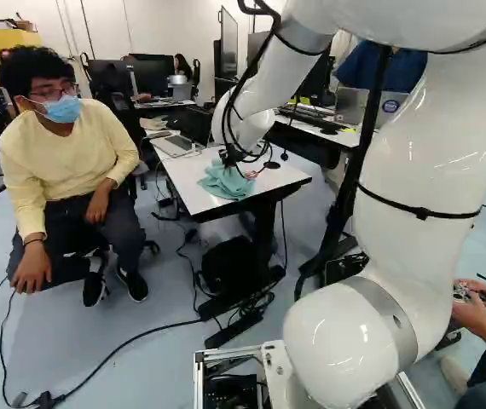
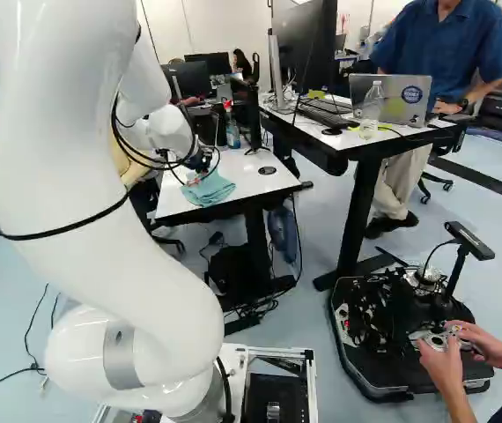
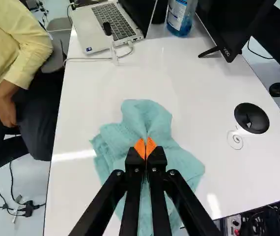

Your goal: Clean the table with the green towel

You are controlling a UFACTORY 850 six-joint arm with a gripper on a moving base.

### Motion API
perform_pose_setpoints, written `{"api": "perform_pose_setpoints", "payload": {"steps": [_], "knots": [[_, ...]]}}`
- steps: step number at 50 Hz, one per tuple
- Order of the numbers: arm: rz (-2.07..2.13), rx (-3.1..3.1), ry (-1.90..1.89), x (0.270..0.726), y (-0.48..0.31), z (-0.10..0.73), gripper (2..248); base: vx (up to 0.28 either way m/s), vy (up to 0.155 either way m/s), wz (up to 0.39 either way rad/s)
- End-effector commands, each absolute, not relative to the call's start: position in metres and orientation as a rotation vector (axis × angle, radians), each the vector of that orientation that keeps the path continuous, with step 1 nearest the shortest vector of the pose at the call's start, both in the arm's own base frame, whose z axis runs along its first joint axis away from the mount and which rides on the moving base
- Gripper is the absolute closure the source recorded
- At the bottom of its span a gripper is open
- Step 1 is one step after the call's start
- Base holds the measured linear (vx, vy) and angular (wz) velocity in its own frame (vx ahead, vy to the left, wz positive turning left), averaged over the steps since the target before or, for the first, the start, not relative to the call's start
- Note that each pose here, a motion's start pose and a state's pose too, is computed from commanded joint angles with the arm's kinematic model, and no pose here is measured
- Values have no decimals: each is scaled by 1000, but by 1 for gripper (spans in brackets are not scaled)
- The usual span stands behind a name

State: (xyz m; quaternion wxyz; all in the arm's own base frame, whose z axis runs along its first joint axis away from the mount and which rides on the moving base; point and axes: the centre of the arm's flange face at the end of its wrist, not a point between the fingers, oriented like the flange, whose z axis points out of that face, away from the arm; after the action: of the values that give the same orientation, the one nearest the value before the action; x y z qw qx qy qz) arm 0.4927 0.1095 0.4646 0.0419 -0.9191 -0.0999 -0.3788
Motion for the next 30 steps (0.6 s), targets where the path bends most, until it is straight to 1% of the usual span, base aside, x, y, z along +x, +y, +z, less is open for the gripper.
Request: {"api": "perform_pose_setpoints", "payload": {"steps": [30], "knots": [[-1142,-2830,-284,487,100,495,225,0,0,0]]}}
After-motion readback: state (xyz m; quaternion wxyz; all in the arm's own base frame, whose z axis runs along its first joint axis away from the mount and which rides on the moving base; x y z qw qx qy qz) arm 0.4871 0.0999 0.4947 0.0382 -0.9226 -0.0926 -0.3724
